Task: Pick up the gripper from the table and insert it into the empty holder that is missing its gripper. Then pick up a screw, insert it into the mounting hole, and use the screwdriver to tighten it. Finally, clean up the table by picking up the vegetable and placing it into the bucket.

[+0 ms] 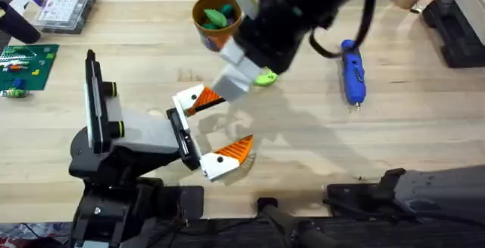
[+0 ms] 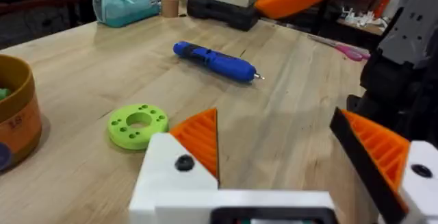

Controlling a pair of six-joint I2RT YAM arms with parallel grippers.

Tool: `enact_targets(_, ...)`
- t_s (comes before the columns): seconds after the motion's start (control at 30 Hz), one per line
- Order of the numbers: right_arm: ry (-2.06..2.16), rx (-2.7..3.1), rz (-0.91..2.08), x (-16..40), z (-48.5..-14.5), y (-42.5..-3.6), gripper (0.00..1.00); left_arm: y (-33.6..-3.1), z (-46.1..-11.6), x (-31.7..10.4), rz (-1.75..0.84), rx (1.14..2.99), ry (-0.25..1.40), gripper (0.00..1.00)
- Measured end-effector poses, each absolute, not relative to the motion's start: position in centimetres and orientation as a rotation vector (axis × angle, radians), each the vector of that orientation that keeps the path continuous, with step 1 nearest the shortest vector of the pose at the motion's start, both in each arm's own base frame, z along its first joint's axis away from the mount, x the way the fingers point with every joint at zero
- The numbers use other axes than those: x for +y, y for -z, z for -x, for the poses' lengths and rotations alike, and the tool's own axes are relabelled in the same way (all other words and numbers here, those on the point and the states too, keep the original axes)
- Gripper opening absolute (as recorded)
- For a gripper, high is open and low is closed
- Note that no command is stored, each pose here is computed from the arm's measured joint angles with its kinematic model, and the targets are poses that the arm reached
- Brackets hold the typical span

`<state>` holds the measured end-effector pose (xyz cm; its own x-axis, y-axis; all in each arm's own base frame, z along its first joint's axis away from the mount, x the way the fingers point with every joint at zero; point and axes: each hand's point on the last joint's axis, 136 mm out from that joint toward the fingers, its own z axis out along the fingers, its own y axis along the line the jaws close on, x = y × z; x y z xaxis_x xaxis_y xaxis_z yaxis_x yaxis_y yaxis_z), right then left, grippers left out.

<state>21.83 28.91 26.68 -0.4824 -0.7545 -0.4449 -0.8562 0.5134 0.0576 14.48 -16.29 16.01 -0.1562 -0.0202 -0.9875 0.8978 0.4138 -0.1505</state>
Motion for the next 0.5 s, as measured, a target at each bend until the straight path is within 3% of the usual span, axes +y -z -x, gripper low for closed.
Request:
enact_targets(0.23, -0.387, 2.410, 1.297, 26.1, -20.7, -23.9, 0.995, -16.0, -14.5, -16.3, -0.817, 1.505, 0.987, 0.987)
enact_targets(0.5, -0.401, 2.410, 1.344, 24.8, -19.6, -23.7, 0.995, -16.0, -14.5, -16.3, -0.817, 1.505, 0.987, 0.987)
